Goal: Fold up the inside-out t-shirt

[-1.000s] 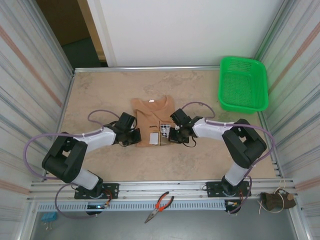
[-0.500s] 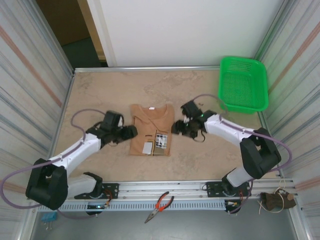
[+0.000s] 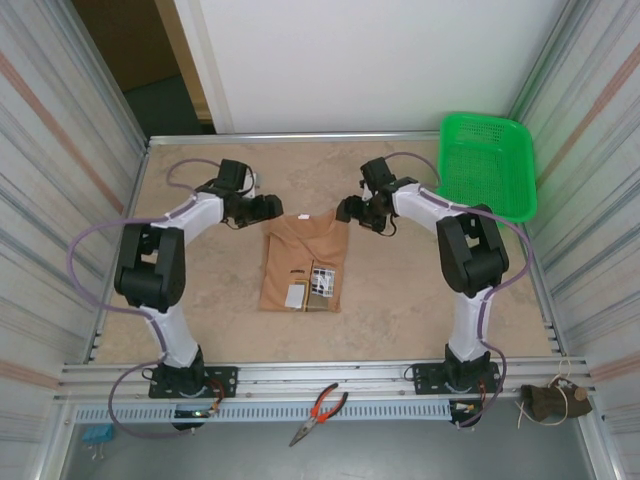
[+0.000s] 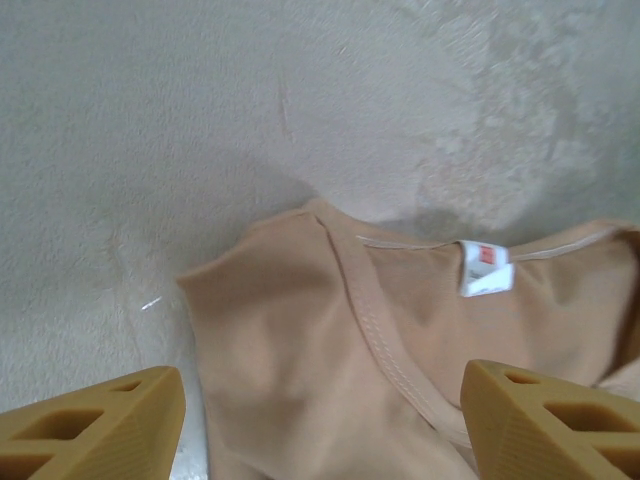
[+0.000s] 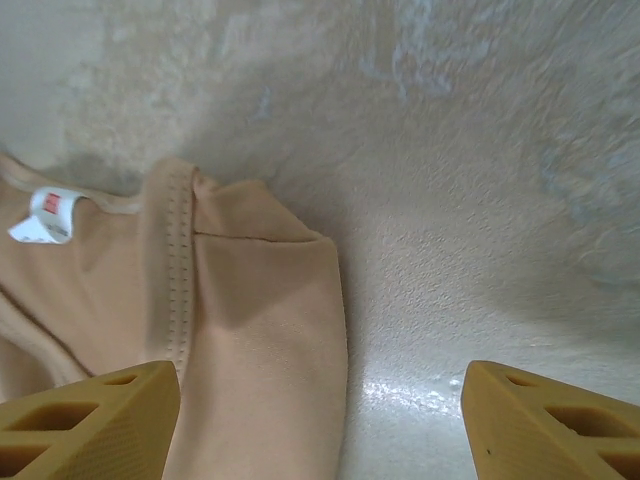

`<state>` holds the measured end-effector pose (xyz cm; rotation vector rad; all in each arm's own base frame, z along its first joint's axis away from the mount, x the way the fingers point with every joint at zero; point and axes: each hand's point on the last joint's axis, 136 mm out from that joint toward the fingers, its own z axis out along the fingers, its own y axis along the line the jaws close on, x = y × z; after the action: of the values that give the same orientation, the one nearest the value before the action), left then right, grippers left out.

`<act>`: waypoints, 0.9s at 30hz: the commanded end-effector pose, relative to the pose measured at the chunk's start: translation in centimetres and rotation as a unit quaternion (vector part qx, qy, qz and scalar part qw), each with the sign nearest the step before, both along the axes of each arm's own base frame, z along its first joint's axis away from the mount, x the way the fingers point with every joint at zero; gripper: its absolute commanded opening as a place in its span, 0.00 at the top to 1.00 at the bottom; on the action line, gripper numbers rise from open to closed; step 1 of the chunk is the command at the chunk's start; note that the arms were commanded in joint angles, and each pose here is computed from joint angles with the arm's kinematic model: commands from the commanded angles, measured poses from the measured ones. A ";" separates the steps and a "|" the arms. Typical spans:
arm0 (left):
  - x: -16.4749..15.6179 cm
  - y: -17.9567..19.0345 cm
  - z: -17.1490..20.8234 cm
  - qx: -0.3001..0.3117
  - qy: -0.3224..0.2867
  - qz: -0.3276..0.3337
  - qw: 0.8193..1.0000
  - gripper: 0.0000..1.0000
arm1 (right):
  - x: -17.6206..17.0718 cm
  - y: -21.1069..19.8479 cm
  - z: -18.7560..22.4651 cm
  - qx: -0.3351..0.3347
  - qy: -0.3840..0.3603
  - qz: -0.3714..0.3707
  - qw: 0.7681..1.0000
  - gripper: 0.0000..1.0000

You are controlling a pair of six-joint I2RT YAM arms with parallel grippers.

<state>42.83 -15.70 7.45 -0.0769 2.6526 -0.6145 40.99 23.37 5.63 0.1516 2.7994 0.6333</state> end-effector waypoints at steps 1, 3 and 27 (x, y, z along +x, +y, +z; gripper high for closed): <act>0.2 0.2 -0.6 0.020 0.008 -0.023 1.000 0.26 | 0.5 1.1 0.6 0.004 -0.009 0.008 1.000 0.27; 0.4 0.2 -1.3 0.024 0.014 -0.022 0.999 0.26 | 0.5 1.4 -0.2 -0.002 -0.006 0.010 1.000 0.27; -0.4 -2.7 -4.7 -0.071 0.050 -0.039 0.995 1.00 | 1.3 7.9 -3.4 0.063 0.014 0.037 0.997 1.00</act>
<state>43.15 -17.55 3.04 -0.0428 2.7091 -0.7591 42.21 31.18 2.54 0.0479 2.7997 0.7606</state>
